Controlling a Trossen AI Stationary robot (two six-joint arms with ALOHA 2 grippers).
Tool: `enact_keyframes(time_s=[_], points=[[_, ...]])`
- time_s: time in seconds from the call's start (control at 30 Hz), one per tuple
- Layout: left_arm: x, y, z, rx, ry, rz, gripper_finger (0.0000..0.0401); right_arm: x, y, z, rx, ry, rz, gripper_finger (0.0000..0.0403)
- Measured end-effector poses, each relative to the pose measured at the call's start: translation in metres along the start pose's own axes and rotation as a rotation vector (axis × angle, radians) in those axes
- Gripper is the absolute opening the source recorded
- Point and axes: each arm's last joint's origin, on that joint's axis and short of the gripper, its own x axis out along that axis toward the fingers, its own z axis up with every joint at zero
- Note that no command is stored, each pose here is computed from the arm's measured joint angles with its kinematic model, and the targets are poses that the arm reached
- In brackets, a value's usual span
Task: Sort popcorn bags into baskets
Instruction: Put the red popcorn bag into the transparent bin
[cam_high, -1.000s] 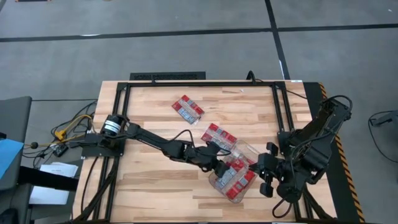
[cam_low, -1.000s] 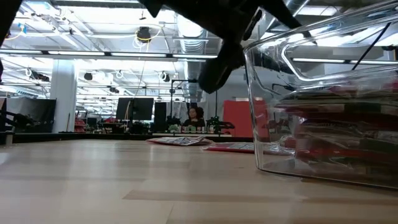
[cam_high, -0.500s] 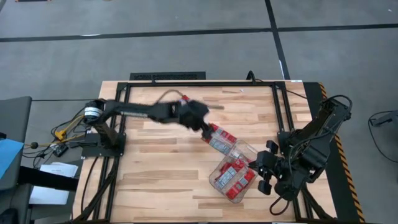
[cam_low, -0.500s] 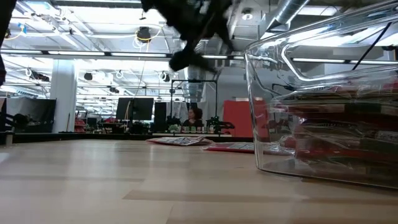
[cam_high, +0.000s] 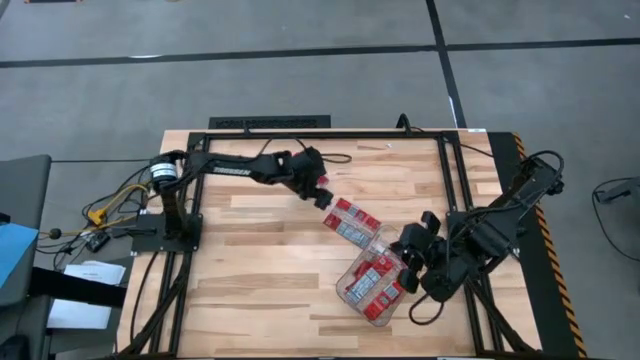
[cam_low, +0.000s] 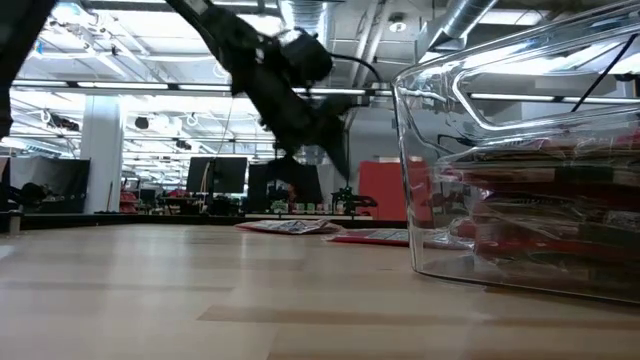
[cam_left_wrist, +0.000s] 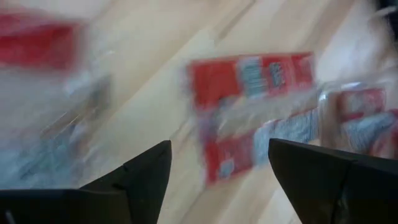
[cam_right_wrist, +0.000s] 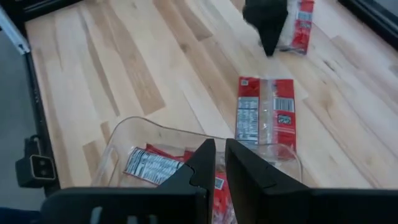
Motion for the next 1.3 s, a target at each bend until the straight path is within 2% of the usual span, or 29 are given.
enact_keyframes(time_s=[0.17,0.33,0.5,0.83,0.97,1.07,1.23,1.3], points=[[0.02,0.006,0.0,-0.008,-0.007,-0.075,0.0259,0.006,-0.005,0.006,0.022,0.0,-0.032,0.0063],[0.039,0.018,-0.009,-0.008,0.041,-0.017,0.0259,0.01,-0.009,0.01,0.043,0.001,-0.054,0.0063],[0.056,0.021,-0.011,-0.039,0.072,-0.086,0.0259,0.011,-0.01,0.012,0.049,0.0,-0.062,0.0063],[0.081,0.009,-0.03,-0.043,0.082,-0.137,0.0249,0.012,-0.011,0.012,0.049,0.0,-0.067,0.0063],[0.09,0.007,-0.038,-0.038,0.115,-0.162,0.0198,0.012,-0.011,0.012,0.049,0.0,-0.067,0.0063],[0.094,0.005,-0.043,-0.004,0.121,-0.156,0.0139,0.012,-0.011,0.012,0.047,0.001,-0.068,0.0063],[0.093,0.002,-0.041,0.02,0.111,-0.208,0.003,0.012,-0.011,0.012,0.041,0.002,-0.07,0.0063],[0.093,0.001,-0.041,0.018,0.109,-0.216,0.001,0.012,-0.011,0.012,0.041,0.002,-0.069,0.0063]])
